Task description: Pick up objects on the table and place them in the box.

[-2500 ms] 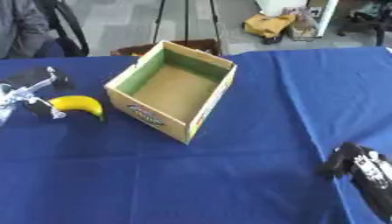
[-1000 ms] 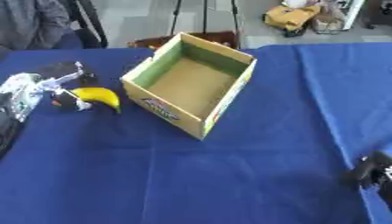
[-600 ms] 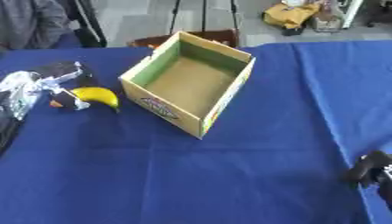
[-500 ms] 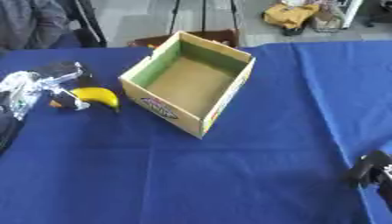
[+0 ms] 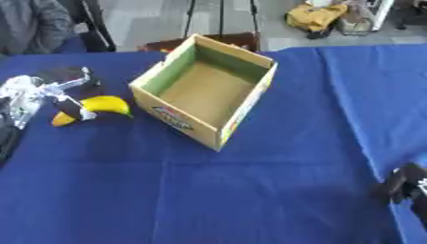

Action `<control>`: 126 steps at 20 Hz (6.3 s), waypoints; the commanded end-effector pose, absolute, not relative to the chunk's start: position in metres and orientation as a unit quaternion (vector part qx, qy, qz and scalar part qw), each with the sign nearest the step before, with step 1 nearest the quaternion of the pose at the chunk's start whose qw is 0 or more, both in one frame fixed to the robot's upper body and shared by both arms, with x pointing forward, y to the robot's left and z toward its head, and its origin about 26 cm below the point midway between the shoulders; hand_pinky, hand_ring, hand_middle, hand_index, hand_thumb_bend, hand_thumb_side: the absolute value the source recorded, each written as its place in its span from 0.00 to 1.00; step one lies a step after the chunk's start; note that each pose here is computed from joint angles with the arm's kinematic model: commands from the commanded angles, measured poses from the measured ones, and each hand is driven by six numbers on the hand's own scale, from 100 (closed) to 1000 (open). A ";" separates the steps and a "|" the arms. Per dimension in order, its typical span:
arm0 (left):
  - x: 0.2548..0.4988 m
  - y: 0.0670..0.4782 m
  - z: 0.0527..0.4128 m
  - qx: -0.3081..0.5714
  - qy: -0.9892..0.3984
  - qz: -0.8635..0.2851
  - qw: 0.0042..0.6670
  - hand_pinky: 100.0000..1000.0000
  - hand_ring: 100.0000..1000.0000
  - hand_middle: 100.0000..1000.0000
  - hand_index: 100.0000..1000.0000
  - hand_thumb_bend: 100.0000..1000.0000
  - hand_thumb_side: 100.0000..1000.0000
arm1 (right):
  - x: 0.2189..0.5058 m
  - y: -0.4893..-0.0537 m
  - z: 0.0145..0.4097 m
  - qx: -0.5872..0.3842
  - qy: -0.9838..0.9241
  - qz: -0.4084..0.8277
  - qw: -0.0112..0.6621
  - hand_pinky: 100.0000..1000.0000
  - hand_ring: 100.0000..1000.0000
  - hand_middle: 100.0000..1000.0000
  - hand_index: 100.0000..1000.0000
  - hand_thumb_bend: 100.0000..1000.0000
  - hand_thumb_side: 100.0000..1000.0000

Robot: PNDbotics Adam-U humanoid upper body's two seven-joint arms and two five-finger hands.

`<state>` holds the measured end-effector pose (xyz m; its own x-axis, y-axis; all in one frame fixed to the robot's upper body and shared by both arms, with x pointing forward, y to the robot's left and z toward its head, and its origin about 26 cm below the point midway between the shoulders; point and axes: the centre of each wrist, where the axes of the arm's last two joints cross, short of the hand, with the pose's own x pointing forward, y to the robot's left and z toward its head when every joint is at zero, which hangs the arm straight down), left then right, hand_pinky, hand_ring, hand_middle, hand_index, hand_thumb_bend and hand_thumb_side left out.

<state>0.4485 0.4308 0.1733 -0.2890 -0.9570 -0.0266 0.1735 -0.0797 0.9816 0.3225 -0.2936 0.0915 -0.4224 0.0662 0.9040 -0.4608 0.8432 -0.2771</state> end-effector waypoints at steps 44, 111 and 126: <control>0.444 0.439 0.254 0.396 -0.548 -0.617 0.403 0.43 0.21 0.17 0.38 0.27 0.01 | 0.322 -0.305 0.094 0.114 -0.803 0.258 0.526 0.47 0.29 0.19 0.41 0.00 0.76; 0.489 0.286 0.211 0.308 -0.595 -0.696 0.260 0.52 0.39 0.38 0.60 0.55 0.75 | 0.330 -0.290 0.099 0.135 -0.804 0.266 0.515 0.47 0.29 0.19 0.40 0.00 0.77; 0.461 0.310 0.253 0.298 -0.768 -0.508 0.253 0.62 0.53 0.51 0.67 0.40 0.59 | 0.327 -0.297 0.095 0.128 -0.802 0.255 0.524 0.47 0.29 0.19 0.40 0.00 0.76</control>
